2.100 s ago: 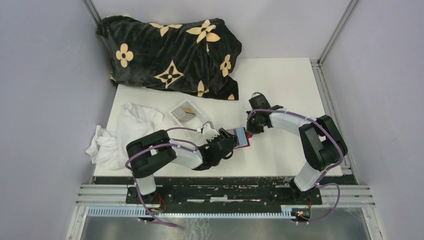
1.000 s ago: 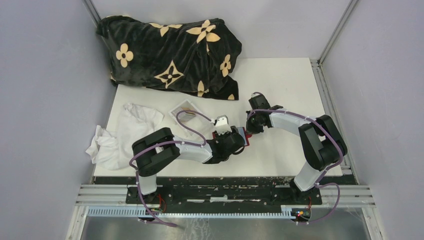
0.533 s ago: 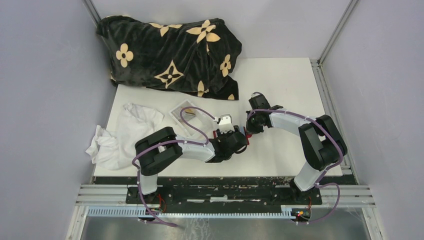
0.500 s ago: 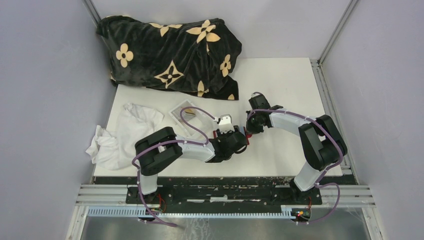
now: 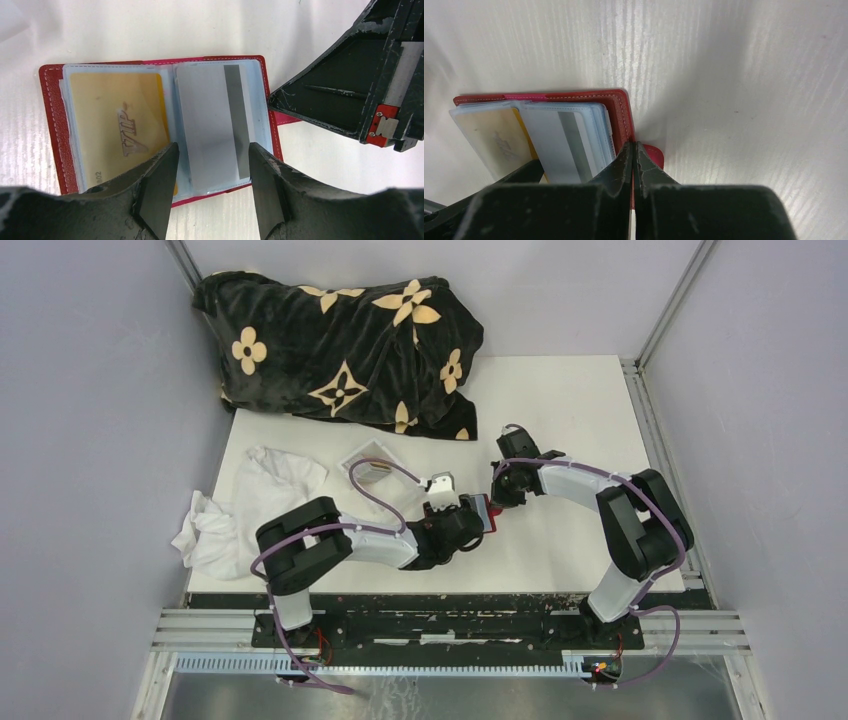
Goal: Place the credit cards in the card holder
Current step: Insert the credit card into the card holder.
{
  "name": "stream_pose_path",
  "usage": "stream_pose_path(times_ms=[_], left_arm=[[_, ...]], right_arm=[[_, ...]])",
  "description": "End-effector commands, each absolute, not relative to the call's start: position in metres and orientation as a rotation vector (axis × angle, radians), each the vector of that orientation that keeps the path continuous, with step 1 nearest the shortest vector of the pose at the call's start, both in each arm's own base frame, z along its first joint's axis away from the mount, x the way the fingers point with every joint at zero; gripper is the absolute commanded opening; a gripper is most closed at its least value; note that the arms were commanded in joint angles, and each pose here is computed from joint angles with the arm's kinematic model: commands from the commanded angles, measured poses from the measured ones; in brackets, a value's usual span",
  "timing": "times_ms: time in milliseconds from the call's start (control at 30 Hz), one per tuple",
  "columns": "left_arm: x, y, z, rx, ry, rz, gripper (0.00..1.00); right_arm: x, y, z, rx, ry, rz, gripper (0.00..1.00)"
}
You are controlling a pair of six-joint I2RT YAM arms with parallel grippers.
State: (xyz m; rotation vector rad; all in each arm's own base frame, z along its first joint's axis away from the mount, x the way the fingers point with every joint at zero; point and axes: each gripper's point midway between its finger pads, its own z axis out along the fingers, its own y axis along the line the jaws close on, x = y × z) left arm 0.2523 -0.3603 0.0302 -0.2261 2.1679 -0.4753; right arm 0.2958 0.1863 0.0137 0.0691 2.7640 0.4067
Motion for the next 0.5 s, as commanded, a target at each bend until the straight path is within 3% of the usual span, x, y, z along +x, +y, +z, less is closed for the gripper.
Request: stream_pose_path(times_ms=[0,467], left_arm=[[0.244,-0.323,0.015,-0.225,2.199,-0.335,0.61],[0.248,-0.311,0.033,-0.327,2.084,-0.435,0.39]], right_arm=[[0.285,0.183,-0.008,0.063,2.821,0.350,0.01],[0.283,0.184,-0.009,0.062,2.821,0.349,0.01]])
